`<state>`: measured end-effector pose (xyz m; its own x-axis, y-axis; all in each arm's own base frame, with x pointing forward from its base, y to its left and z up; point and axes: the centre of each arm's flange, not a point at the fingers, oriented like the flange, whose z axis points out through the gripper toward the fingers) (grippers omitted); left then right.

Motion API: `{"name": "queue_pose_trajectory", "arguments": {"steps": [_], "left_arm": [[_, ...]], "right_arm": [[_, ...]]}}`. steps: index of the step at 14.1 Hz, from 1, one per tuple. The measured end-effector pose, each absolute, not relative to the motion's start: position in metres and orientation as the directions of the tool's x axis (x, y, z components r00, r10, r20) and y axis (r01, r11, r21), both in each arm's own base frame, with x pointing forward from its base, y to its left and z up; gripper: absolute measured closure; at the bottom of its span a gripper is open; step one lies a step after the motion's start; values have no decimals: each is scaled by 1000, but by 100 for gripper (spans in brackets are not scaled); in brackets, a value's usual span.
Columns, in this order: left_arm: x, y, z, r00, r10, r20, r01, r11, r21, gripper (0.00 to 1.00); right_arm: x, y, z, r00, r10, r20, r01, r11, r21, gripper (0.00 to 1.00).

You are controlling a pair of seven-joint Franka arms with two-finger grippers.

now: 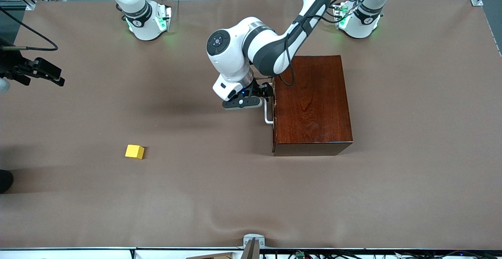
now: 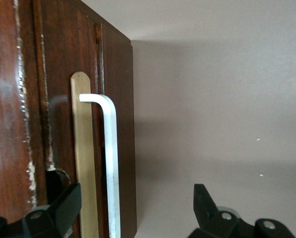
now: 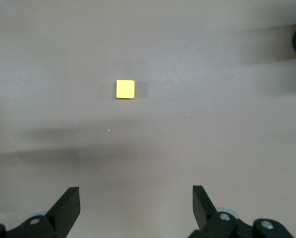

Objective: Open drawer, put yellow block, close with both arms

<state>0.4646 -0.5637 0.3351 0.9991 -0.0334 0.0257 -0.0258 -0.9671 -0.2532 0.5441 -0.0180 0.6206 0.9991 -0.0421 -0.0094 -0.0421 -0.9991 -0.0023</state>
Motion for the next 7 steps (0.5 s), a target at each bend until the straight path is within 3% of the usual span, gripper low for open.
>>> {"name": "queue_pose_trajectory", "arguments": {"steps": [7], "left_arm": [[466,-562,309,1000,-31,5,-28,-959,-283,0]], "right_arm": [[544,-18,621,999,-42,-10,-42,-999,-2,0]]}}
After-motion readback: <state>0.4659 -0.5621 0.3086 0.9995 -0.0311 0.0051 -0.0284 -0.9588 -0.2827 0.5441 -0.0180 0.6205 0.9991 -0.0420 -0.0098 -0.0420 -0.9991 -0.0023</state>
